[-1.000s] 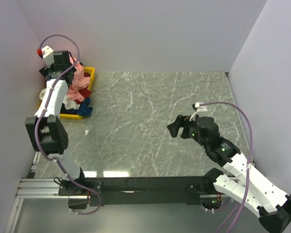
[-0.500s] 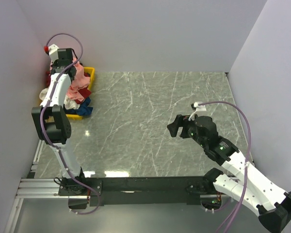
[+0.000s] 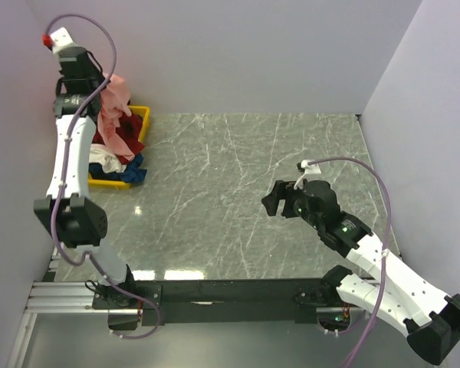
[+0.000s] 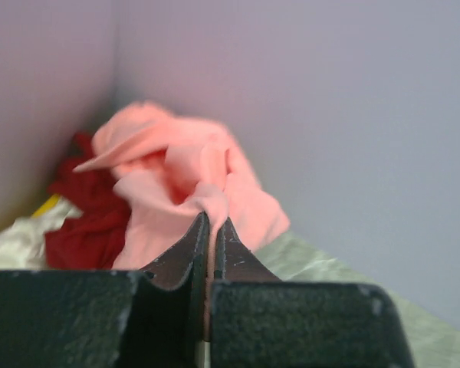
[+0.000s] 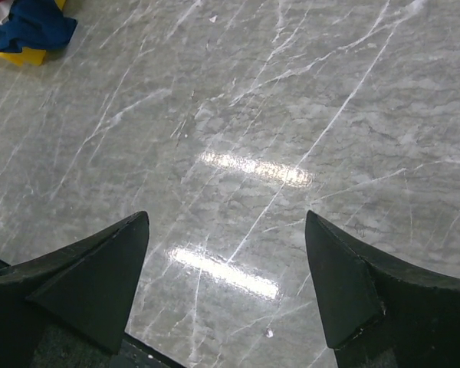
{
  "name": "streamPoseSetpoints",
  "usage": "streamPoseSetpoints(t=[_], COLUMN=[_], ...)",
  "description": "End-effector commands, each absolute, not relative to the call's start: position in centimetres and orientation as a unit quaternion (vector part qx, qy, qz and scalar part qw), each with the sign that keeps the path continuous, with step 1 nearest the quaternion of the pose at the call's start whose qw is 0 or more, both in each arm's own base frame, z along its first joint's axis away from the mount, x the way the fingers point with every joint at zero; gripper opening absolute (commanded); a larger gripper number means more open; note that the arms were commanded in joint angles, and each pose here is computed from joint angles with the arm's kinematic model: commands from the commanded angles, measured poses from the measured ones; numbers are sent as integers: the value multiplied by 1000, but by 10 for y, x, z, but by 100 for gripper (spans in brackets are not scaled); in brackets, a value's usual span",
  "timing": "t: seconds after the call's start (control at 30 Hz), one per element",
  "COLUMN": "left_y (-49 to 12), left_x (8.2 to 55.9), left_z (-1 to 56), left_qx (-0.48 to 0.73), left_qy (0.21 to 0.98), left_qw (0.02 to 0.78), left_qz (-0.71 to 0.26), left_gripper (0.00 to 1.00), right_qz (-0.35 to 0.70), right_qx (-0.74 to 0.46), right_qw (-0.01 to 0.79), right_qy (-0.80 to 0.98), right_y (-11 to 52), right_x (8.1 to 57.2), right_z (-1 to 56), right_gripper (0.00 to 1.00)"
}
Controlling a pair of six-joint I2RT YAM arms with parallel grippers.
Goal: Fold and stack the t-shirts
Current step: Grab the tshirt from the pile, then move the tshirt to the center of the board
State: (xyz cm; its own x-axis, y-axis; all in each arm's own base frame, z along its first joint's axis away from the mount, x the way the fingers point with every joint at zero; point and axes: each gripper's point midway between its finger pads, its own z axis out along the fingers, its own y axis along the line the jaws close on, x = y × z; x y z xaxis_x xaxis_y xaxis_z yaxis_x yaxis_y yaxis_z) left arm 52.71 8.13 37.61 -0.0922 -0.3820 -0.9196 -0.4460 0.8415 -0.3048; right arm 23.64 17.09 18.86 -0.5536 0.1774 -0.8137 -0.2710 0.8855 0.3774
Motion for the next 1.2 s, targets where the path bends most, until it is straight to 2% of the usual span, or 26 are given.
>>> streamPoseSetpoints(t=[0.0, 0.3, 0.47, 0.7, 0.93, 1.03, 1.17], left_y=[51, -15, -71, -169, -228, -220, -214], left_x=[482, 395, 358, 335, 309, 333, 400], left_z=[520, 646, 663, 617, 580, 542, 462], left_qx=[-208, -69, -13, 34, 49, -11, -71], left_qy=[633, 508, 485, 524, 546, 586, 678], left_qw=[744, 836, 832, 763, 702, 688, 631], left_qz=[-57, -198, -267, -377, -454, -428, -370], left_gripper=[0, 0, 0, 0, 0, 0, 1], right_qz=[261, 241, 246, 257, 260, 255, 236], right_qx=[-25, -19, -13, -2, 19, 27, 37], right_qw=[508, 532, 545, 557, 566, 569, 564], right_qy=[821, 811, 802, 789, 782, 781, 790], right_y=[179, 175, 173, 167, 158, 154, 152], right_x=[247, 260, 260, 253, 247, 247, 254], right_z=[226, 250, 264, 279, 281, 278, 268], right_gripper=[88, 88, 88, 88, 87, 87, 87])
